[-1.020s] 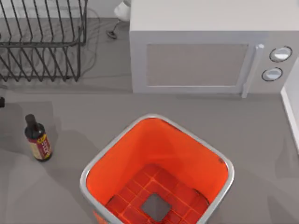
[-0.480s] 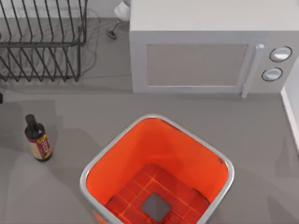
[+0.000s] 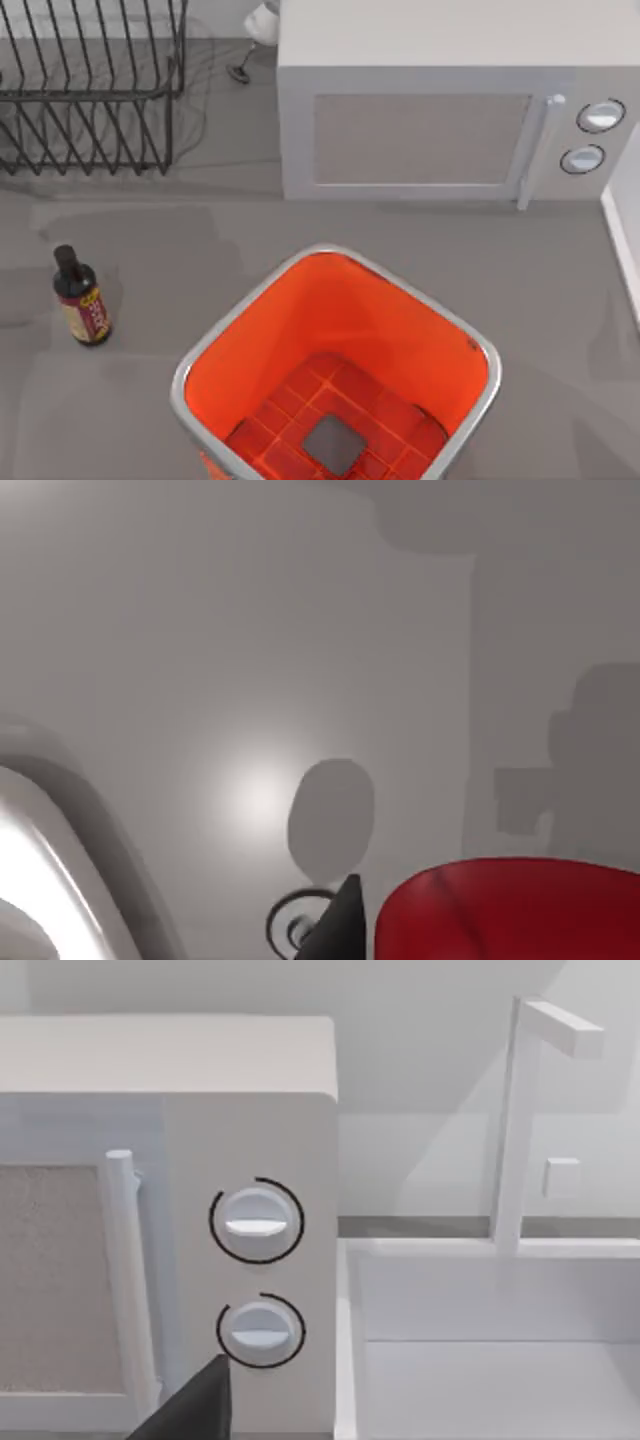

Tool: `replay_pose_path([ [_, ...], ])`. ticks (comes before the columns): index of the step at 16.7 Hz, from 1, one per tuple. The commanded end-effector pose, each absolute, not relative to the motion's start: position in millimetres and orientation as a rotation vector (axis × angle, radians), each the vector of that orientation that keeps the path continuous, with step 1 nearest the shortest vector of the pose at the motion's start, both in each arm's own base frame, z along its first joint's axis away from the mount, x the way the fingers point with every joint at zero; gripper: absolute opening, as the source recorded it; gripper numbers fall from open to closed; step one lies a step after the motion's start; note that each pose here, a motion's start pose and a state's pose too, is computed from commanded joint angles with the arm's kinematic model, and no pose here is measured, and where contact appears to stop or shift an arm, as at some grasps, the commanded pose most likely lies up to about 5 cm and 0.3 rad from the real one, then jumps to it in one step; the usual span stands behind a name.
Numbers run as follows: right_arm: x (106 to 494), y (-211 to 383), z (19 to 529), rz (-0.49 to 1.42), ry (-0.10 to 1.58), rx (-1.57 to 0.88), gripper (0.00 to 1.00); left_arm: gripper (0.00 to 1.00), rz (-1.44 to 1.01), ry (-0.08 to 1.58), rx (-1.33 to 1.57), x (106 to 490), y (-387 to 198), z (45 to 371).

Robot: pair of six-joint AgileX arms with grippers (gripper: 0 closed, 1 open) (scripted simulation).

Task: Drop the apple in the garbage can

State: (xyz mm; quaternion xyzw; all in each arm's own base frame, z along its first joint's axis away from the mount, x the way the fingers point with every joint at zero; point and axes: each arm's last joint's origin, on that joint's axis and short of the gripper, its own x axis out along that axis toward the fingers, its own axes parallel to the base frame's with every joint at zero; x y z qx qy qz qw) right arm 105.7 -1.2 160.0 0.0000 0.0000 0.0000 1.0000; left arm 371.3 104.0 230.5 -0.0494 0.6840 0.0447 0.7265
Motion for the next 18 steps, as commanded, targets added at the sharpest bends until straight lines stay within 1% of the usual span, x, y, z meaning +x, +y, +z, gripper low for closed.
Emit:
replay_pose_path([
  [3,105.7,-1.2,160.0,0.0,0.0,0.0,1.0,0.0,0.101,1.487,-0.104,366.0,102.0,260.7],
  [8,105.7,-1.2,160.0,0.0,0.0,0.0,1.0,0.0,0.101,1.487,-0.103,365.7,102.6,262.0],
  [10,105.7,-1.2,160.0,0.0,0.0,0.0,1.0,0.0,0.071,1.489,-0.069,368.2,91.4,262.6],
  [12,105.7,-1.2,160.0,0.0,0.0,0.0,1.0,0.0,0.001,1.493,0.01,372.2,64.6,264.0],
  [14,105.7,-1.2,160.0,0.0,0.0,0.0,1.0,0.0,-0.111,1.496,0.133,374.1,22.2,265.0],
  [16,105.7,-1.2,160.0,0.0,0.0,0.0,1.0,0.0,-0.257,1.495,0.292,369.3,-33.0,264.9],
  [18,105.7,-1.2,160.0,0.0,0.0,0.0,1.0,0.0,-0.431,1.481,0.48,352.8,-96.2,263.7],
])
